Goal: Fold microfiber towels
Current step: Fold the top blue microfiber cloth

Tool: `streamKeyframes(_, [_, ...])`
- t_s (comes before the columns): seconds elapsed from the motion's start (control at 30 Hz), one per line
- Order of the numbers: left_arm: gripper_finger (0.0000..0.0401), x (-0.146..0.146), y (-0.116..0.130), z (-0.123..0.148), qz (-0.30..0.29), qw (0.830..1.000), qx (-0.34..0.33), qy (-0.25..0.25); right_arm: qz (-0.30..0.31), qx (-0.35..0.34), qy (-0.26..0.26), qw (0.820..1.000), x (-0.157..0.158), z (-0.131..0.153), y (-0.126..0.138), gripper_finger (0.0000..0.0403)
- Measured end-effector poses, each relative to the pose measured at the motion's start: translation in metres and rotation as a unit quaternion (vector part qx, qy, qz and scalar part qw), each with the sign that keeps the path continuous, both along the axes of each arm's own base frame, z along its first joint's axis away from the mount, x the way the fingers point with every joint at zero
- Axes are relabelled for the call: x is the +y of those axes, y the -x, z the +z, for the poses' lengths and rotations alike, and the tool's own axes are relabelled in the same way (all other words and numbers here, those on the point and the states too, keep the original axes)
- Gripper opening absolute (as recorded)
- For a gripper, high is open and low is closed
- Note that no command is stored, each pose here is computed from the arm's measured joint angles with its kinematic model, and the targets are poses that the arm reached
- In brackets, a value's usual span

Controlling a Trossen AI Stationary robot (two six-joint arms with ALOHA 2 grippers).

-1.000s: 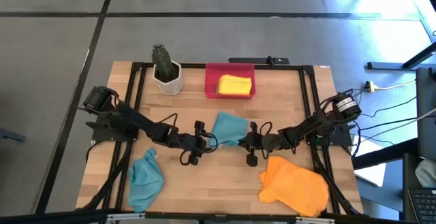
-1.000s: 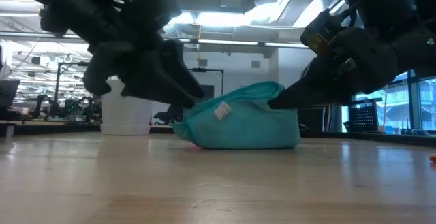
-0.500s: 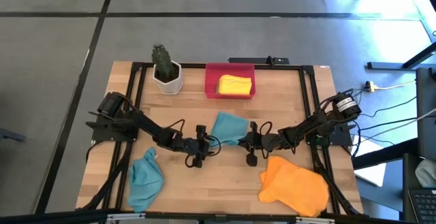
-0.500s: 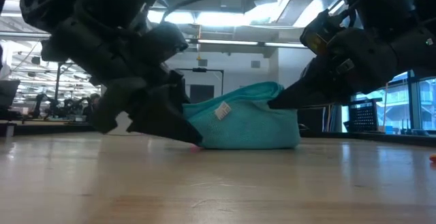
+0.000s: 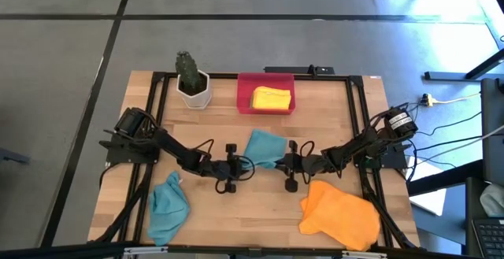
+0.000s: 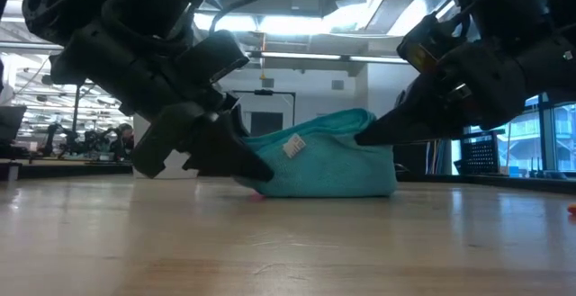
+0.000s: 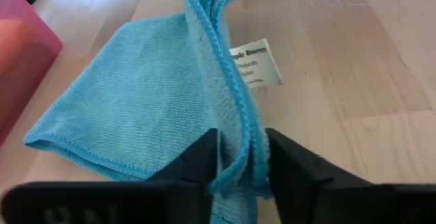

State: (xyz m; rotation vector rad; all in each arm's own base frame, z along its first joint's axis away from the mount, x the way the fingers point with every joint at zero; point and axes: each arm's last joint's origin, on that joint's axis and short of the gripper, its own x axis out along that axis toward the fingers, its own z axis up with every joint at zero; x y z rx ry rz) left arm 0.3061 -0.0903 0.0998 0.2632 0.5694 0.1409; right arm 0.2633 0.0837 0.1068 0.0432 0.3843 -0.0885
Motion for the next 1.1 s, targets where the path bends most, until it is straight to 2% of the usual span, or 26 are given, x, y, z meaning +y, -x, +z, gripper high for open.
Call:
streamKeyframes(0.2, [0.0014,0.0,0.0,0.0,0.006,1.0,-0.003,0.009,0.024,0.004,0.013,1.0,0.01,-0.001,0.004,0.0131])
streamKeyframes(0.33, [0.001,0.0,-0.001,0.001,0.014,1.0,-0.007,0.022,0.042,0.01,0.018,0.999,0.021,-0.002,0.009,0.0186])
streamKeyframes(0.43, [0.0003,-0.002,-0.006,0.005,0.012,0.999,-0.016,0.028,0.038,0.016,0.034,0.999,0.031,-0.003,0.013,0.0211])
streamKeyframes(0.57, [0.0003,-0.004,-0.012,0.012,0.007,0.999,-0.026,0.03,0.031,0.039,0.081,0.996,0.045,-0.001,0.011,0.0222])
streamKeyframes(0.67, [0.0002,-0.005,-0.014,0.014,0.005,0.999,-0.028,0.029,0.032,0.07,0.136,0.988,0.057,-0.001,0.005,0.0223])
streamKeyframes(0.93, [0.0001,-0.005,-0.014,0.013,0.006,0.999,-0.019,0.029,0.001,0.152,0.277,0.949,0.085,-0.009,-0.012,0.022])
streamKeyframes(1.1, [0.0001,-0.004,-0.013,0.012,0.009,0.999,-0.014,0.032,-0.015,0.174,0.327,0.929,0.093,-0.013,-0.022,0.022])
